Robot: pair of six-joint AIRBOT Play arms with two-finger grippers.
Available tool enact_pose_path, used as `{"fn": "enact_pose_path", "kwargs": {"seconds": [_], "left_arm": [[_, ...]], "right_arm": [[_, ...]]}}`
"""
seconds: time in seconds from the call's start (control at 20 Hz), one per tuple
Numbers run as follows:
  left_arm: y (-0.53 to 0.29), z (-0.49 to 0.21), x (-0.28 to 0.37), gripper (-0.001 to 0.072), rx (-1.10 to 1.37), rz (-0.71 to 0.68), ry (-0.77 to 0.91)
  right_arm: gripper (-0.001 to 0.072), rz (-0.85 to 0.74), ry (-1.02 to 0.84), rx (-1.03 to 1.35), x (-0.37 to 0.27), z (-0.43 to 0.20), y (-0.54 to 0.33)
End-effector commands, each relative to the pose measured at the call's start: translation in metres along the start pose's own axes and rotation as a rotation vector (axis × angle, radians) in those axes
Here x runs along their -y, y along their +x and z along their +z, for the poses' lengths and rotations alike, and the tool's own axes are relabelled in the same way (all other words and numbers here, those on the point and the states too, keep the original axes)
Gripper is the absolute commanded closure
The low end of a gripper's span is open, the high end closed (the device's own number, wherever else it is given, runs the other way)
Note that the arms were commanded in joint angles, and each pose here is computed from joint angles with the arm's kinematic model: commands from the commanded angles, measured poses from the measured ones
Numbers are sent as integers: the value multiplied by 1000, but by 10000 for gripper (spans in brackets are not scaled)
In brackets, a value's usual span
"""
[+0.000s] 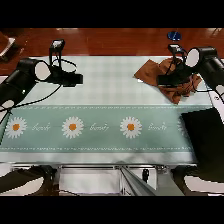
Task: Fold the shirts.
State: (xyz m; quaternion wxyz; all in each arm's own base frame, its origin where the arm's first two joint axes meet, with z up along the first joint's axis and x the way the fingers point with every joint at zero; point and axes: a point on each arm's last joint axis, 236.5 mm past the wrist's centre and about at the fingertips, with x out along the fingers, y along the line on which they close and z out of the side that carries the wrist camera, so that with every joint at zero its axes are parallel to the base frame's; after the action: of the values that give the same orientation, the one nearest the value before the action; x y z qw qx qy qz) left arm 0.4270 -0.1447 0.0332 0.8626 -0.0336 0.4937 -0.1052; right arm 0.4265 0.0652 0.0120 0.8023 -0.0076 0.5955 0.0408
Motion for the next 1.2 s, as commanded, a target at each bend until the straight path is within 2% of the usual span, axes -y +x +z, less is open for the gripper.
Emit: {"fn": "enact_pose_path", "kwargs": {"seconds": [0.0,0.05,0.1,0.15,0.2,0.35,0.55,0.7,0.8,0.85,0.9,0.95,1.15], "left_arm": [[1,5,0,688,21,-2,0],[4,11,1,684,48,-6,-1],[8,16,1,576,67,-7,-2],[14,21,1,240,85,-9,-3],[21,24,0,197,99,-7,3],[33,23,-2,199,95,-2,3],[34,36,0,199,148,-11,3],[34,35,0,199,143,-11,3],[35,27,0,199,110,-7,3],[36,20,-2,199,80,-2,3],[36,10,-4,199,37,6,3],[34,0,-8,199,-5,15,8],[-12,1,-45,199,-13,68,-3]], "right_arm": [[690,-48,-33,147,10,35,-3],[564,-113,-59,213,25,51,-7],[285,-186,-68,277,41,66,-11],[295,-276,-83,340,60,82,-18],[295,-346,-68,384,79,92,-22],[296,-379,163,405,139,92,-6],[298,-228,448,229,178,48,64],[298,-154,528,106,181,20,101],[311,-152,503,28,178,3,114],[356,-142,488,-3,174,-3,117],[507,-115,471,-27,165,-7,117],[690,-74,435,-45,155,-8,115],[694,75,338,77,122,38,52]]}}
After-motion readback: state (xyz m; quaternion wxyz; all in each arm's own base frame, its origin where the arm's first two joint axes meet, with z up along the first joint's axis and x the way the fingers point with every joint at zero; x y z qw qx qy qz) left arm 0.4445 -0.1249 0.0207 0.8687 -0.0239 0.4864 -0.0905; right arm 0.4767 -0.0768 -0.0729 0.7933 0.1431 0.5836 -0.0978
